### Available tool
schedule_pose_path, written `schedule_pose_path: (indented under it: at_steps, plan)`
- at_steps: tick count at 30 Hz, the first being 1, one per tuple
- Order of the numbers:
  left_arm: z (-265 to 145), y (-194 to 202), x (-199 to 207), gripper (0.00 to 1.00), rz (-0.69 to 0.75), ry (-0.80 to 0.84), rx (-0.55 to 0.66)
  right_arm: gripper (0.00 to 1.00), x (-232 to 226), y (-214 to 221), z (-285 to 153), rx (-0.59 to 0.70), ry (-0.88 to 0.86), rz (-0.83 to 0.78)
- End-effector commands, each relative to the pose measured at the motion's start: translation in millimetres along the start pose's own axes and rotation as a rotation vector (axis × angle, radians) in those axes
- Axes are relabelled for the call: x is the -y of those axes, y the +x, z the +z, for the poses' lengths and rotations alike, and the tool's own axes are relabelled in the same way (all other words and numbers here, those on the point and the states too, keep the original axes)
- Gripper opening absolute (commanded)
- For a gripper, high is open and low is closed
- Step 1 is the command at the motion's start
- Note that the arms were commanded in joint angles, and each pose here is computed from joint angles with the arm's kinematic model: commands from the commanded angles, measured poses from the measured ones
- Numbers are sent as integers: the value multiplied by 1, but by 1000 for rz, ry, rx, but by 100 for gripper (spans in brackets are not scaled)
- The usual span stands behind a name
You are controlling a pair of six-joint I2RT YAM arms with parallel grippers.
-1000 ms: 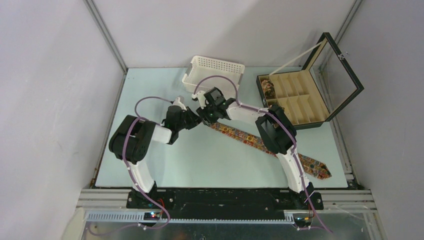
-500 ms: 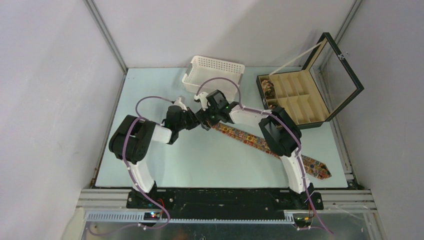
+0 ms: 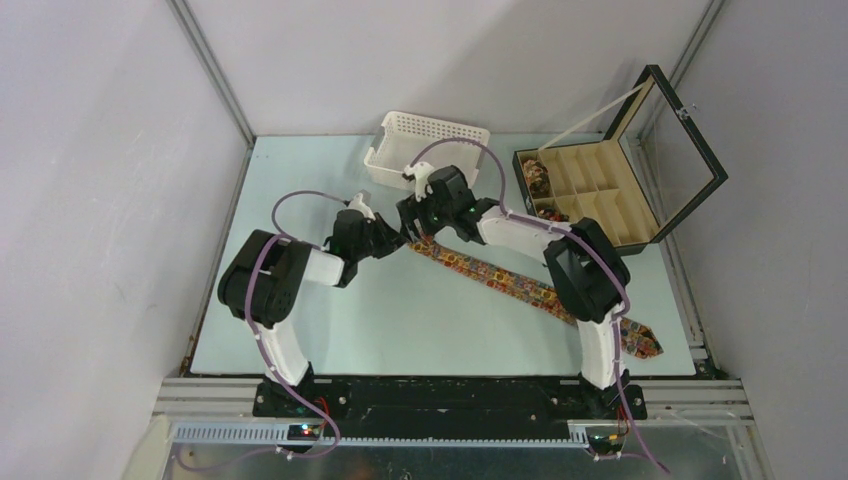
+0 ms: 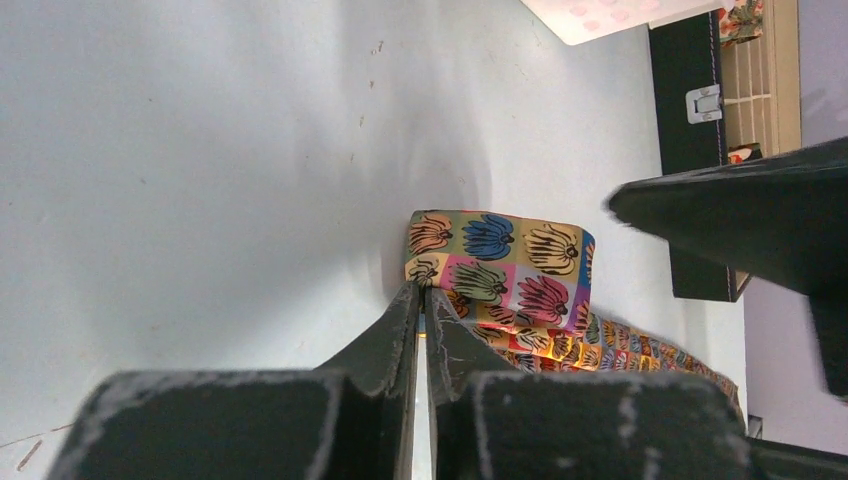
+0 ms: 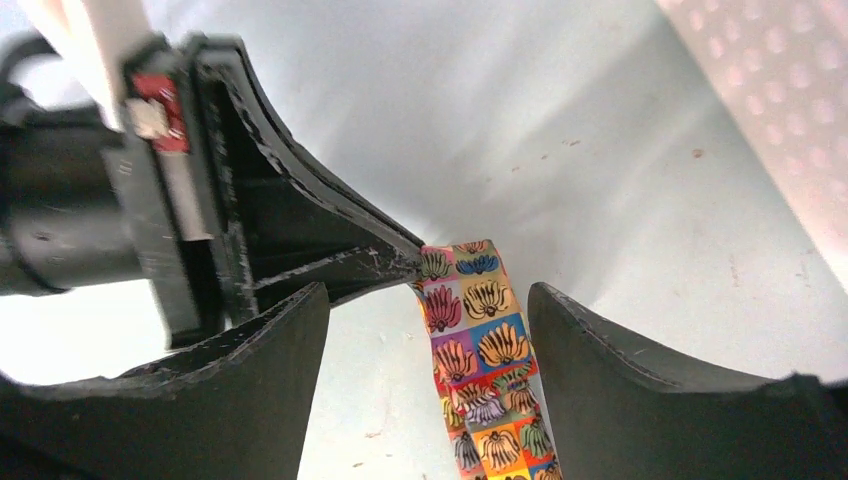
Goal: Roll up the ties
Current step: Roll the tie at the center of the board.
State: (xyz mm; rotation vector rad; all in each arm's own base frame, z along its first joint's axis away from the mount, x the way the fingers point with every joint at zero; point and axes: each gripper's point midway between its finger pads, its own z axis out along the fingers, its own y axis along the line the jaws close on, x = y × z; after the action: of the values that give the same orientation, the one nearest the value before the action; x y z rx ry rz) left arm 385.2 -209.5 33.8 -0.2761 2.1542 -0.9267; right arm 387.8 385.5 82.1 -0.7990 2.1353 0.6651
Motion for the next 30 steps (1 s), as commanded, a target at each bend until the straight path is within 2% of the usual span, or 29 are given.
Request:
schedule_pose_path:
  at_steps: [1, 7, 14, 17, 21, 23, 24, 25, 26, 28, 30]
  plan:
    - [1, -11, 12, 10, 39, 33, 21, 76, 0, -70, -42, 192, 60, 47]
    - [-7, -21, 12, 15, 34, 22, 49, 75, 27, -56, -79, 122, 241, 140]
    - [-20, -33, 14, 22, 37, 18, 82, 71, 47, -22, -108, 98, 333, 311]
    - [-25, -32, 15, 24, 39, 15, 83, 67, 59, -5, -115, 74, 402, 336]
    - [-37, -36, 17, 26, 46, 4, 102, 73, 68, 9, -117, 77, 443, 369]
    - [-45, -40, 16, 27, 49, -13, 120, 62, 67, 14, -114, 63, 405, 400]
    - [-49, -45, 15, 28, 49, -27, 135, 48, 66, 16, -111, 53, 383, 415]
    - [-51, -48, 15, 28, 49, -34, 142, 41, 64, 18, -109, 47, 368, 429]
    - [-56, -53, 14, 29, 50, -48, 156, 29, 60, 21, -105, 32, 339, 438]
    - [-61, -64, 14, 31, 56, -62, 174, 17, 54, 24, -99, 27, 296, 458]
    - [-64, -80, 22, 33, 76, -62, 193, 12, 46, 25, -91, 24, 249, 476]
